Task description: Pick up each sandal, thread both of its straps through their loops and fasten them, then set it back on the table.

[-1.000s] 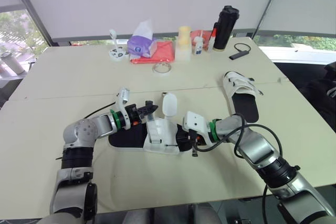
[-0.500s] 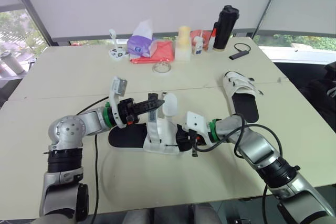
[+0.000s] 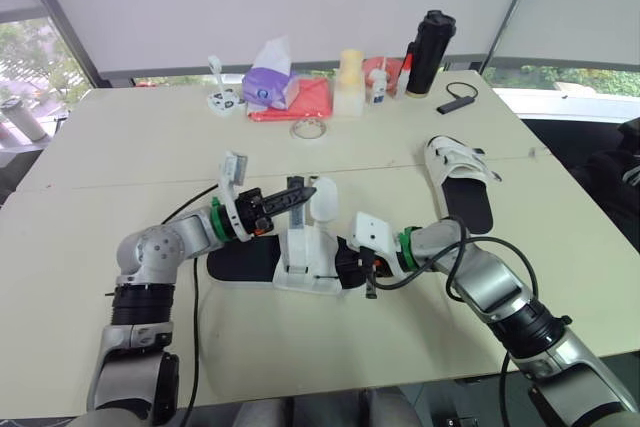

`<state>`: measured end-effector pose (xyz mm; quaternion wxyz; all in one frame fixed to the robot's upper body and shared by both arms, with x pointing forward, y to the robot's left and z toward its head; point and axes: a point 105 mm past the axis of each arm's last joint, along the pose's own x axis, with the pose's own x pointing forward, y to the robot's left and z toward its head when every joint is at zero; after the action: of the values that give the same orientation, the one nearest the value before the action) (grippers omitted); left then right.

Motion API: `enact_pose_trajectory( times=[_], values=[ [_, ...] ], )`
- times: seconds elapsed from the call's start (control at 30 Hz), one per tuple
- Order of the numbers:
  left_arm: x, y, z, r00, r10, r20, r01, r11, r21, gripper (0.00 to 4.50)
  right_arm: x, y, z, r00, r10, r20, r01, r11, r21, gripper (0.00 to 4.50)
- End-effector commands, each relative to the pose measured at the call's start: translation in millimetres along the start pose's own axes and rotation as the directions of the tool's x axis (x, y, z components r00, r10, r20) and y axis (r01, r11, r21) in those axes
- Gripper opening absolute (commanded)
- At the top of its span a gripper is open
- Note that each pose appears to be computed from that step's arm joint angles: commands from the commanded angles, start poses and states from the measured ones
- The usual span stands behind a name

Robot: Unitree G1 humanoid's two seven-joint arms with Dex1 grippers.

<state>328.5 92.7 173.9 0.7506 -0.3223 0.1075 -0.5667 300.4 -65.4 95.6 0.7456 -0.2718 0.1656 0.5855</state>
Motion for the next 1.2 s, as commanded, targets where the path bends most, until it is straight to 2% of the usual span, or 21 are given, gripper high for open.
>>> enact_pose_trajectory(
  times=[0.03,0.7,0.93,1.2],
  values=[
    [3,4,5,1.0,-0.007,0.01,0.006,1.0,0.025,0.05,1,-2,-23,0.995,-0.026,-0.094,0.03,0.999,0.037,0.0],
    [8,36,6,0.997,0.052,0.06,-0.05,0.998,-0.032,0.05,1,1,-23,0.995,-0.02,-0.099,0.024,0.999,0.032,0.0],
    [1,56,-9,0.989,0.15,-0.004,-0.15,0.986,-0.069,0.05,0,2,-24,0.994,-0.023,-0.104,0.026,0.999,0.032,0.0],
    [-9,65,-31,0.977,0.199,-0.076,-0.21,0.958,-0.196,0.05,1,3,-25,0.994,-0.023,-0.107,0.027,0.999,0.031,0.0]
  ],
)
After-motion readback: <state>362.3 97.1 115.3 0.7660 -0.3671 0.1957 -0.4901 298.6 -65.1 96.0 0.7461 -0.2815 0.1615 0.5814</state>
